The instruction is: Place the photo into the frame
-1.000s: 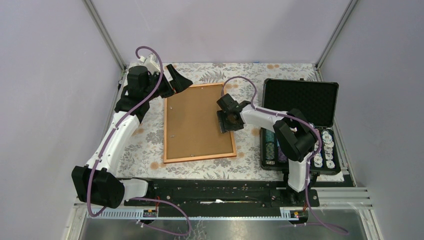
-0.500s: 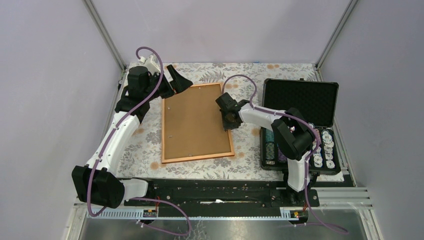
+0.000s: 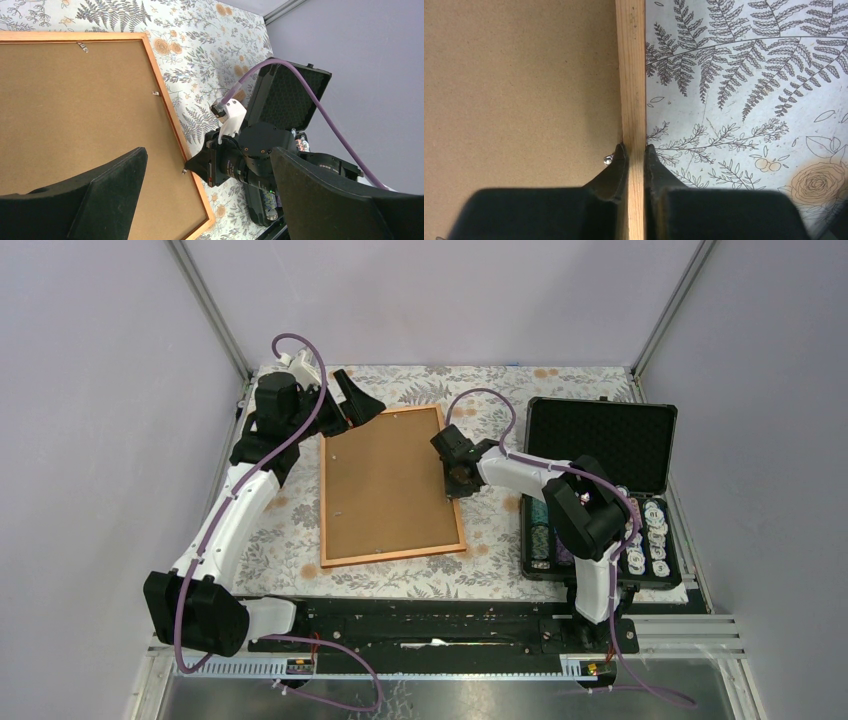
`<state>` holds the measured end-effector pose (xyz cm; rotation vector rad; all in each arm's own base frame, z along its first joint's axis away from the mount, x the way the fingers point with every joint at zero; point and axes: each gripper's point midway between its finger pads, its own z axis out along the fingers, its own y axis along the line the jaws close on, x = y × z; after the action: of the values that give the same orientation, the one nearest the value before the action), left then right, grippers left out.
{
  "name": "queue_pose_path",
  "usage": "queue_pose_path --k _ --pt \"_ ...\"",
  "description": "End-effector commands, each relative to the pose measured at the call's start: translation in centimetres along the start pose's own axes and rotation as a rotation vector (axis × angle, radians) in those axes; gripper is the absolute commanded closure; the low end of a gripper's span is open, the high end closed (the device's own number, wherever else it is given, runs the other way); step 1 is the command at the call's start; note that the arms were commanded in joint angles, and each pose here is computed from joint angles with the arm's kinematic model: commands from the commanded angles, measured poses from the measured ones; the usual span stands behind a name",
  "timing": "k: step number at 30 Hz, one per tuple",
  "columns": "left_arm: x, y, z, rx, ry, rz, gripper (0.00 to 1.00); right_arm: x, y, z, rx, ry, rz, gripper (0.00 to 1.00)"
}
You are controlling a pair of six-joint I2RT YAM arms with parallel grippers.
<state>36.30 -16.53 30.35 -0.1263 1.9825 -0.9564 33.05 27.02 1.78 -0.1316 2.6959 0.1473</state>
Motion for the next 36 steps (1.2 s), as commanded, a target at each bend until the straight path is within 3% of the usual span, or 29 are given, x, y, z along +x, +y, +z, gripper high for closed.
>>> queue_pose_path --k 1,2,5,10,14,15,18,25,31,36 --pt "-1.2 -1.3 -0.2 0.051 -0.044 0.031 0.01 -0.3 0.4 -0.1 0.004 -0.003 -0.037 0.74" --pt "-1.1 -1.3 -0.2 0.05 -0.043 0.031 0.01 -0.7 0.5 -0.6 -0.002 -0.013 -0.048 0.62" --pt "-1.2 -1.3 -0.3 0.05 -0.045 0.034 0.01 -1.6 0.7 -2.1 -0.019 -0.027 -0.079 0.4" --pt "-1.2 -1.3 -0.3 0.051 -0.042 0.031 0.01 -0.1 0.6 -3.7 -0.051 0.006 -0.117 0.28" --pt "-1.1 -1.3 -0.2 0.052 -0.041 0.03 0.01 2.6 0.3 -3.9 -0.014 0.056 -0.195 0.28" --pt "-1.1 -1.3 -0.2 0.052 -0.04 0.028 0.01 3.0 0.0 -3.9 0.004 0.059 -0.212 0.3" --pt "-1.0 -1.3 -0.1 0.053 -0.036 0.025 0.01 3.4 -0.8 -3.7 0.043 0.056 -0.226 0.55" --pt "-1.0 -1.2 0.0 0.051 -0.035 0.026 0.01 2.2 -1.5 -2.2 0.105 0.039 -0.289 0.62" --pt "-0.9 -1.1 0.1 0.049 -0.034 0.027 0.01 1.4 -3.3 -1.1 0.128 0.062 -0.344 0.93" --pt "-0.9 -1.0 0.1 0.049 -0.03 0.024 0.01 -0.4 -6.2 -0.5 0.134 0.04 -0.46 1.0"
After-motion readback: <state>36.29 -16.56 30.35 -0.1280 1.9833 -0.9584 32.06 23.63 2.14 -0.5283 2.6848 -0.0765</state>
